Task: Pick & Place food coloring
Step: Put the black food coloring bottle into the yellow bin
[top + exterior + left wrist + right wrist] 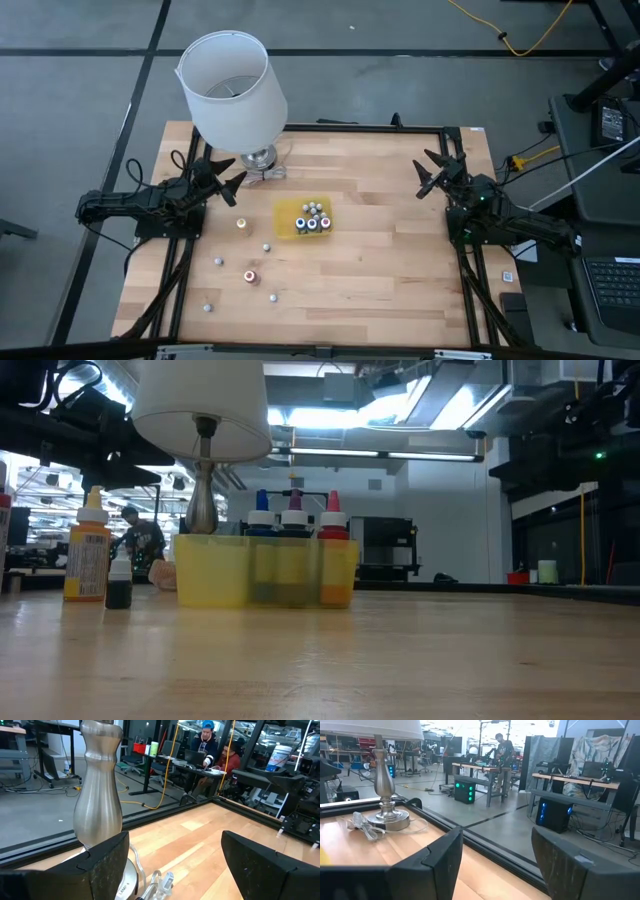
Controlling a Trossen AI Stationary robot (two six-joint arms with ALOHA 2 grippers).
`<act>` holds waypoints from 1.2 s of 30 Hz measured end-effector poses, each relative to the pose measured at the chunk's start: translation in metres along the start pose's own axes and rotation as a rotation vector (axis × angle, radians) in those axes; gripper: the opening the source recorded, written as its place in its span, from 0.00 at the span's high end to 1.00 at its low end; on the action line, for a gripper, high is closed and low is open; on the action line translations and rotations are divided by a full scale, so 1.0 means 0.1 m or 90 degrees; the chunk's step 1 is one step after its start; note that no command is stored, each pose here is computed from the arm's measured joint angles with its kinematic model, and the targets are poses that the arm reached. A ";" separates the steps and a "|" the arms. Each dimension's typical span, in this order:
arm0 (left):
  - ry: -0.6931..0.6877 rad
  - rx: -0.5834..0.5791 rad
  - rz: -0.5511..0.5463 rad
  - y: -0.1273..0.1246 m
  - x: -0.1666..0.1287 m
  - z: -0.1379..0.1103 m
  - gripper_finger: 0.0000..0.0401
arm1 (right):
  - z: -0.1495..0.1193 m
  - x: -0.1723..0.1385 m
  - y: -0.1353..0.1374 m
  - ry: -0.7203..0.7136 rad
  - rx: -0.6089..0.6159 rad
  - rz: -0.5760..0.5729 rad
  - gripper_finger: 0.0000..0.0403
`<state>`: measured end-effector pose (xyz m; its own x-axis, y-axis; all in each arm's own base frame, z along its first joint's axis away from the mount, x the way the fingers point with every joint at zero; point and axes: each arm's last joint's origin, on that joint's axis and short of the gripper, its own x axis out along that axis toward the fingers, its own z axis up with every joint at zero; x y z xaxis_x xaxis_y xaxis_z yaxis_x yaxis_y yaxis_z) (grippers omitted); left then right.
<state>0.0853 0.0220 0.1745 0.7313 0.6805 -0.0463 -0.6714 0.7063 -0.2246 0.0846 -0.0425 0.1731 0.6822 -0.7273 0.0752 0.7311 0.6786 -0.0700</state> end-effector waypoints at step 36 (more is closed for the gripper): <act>-0.003 -0.014 0.008 0.00 0.00 0.00 0.22 | 0.00 0.00 0.00 0.000 0.000 0.001 0.41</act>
<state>0.0850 0.0222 0.1746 0.7223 0.6901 -0.0450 -0.6777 0.6934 -0.2448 0.0847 -0.0424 0.1730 0.6830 -0.7266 0.0745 0.7304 0.6794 -0.0697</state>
